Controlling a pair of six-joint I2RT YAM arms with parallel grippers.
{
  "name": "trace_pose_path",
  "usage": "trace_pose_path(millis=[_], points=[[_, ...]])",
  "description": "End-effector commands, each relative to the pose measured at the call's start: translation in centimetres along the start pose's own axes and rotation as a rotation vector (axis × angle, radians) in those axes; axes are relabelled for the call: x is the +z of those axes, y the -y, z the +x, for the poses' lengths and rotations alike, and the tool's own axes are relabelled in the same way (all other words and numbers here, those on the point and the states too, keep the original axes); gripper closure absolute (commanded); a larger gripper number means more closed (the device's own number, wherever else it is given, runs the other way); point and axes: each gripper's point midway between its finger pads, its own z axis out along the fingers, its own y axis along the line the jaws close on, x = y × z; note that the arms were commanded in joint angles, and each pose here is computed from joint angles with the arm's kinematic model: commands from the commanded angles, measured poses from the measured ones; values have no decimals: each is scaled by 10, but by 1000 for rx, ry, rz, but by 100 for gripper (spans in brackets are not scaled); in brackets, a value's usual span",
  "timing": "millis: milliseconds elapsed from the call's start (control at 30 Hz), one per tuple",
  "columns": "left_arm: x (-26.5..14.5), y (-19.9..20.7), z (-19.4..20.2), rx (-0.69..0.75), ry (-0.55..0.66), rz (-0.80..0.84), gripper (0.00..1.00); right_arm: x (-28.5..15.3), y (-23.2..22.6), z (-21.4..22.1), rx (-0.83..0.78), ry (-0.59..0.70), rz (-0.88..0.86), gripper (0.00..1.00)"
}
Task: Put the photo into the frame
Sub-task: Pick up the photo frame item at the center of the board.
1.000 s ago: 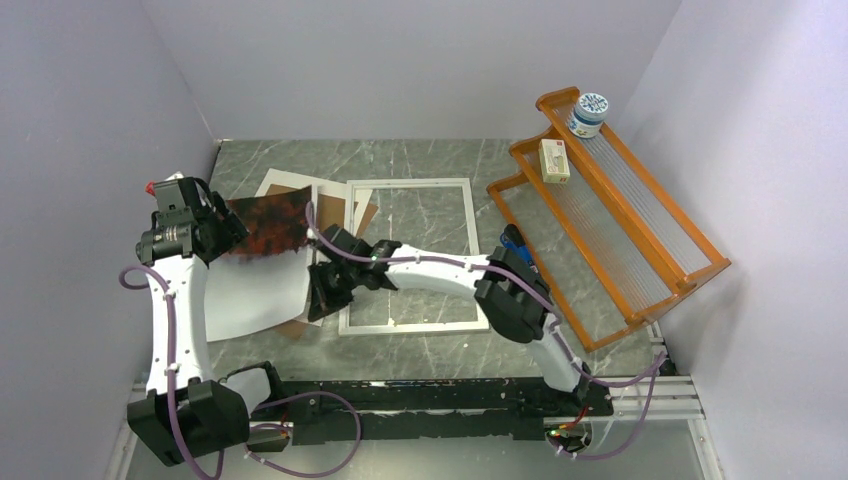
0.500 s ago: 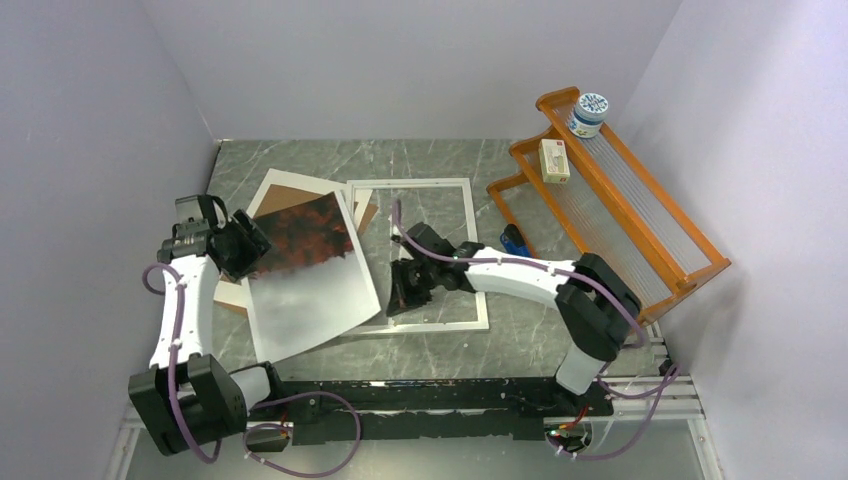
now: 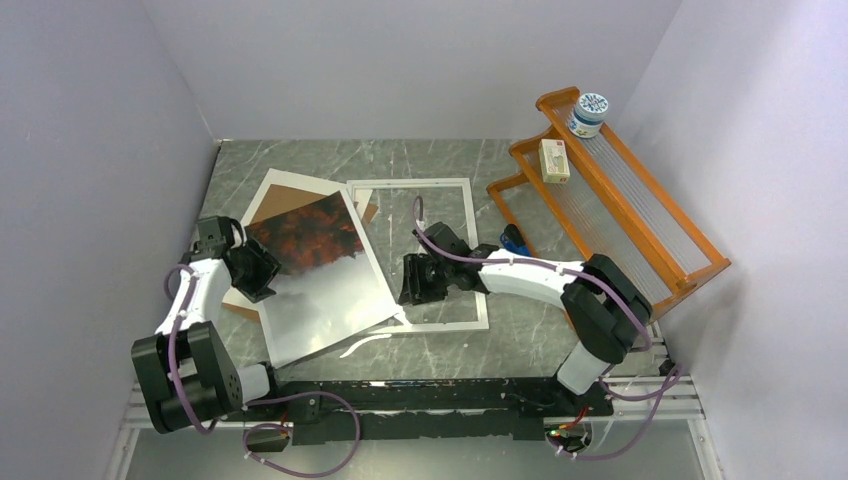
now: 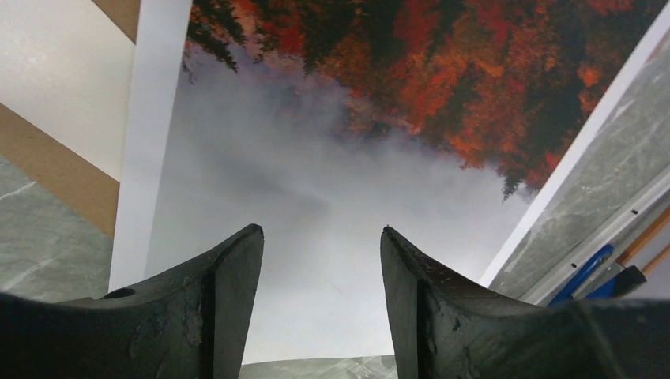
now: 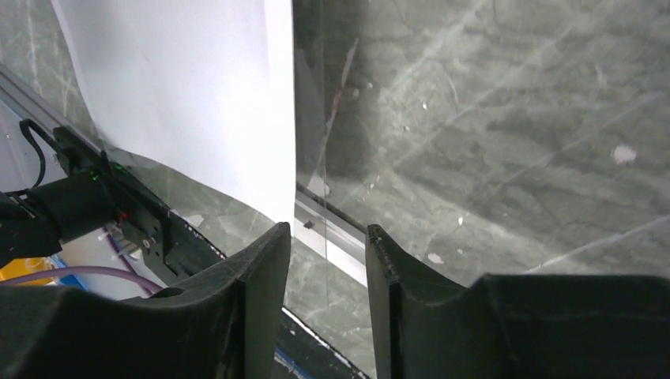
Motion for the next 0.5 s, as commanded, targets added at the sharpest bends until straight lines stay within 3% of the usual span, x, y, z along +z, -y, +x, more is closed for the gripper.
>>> trace_pose_path(millis=[0, 67, 200, 467], points=[[4, -6, -6, -20, 56, -25, 39, 0, -17, -48, -50, 150, -44, 55], [7, -11, -2, -25, 45, -41, 39, 4, -18, -58, -44, 158, -55, 56], [11, -20, 3, -47, 35, -74, 39, 18, -14, -73, -41, 144, -46, 72], [15, -25, 7, -54, 32, -85, 40, 43, -17, -78, -59, 85, -92, 73]])
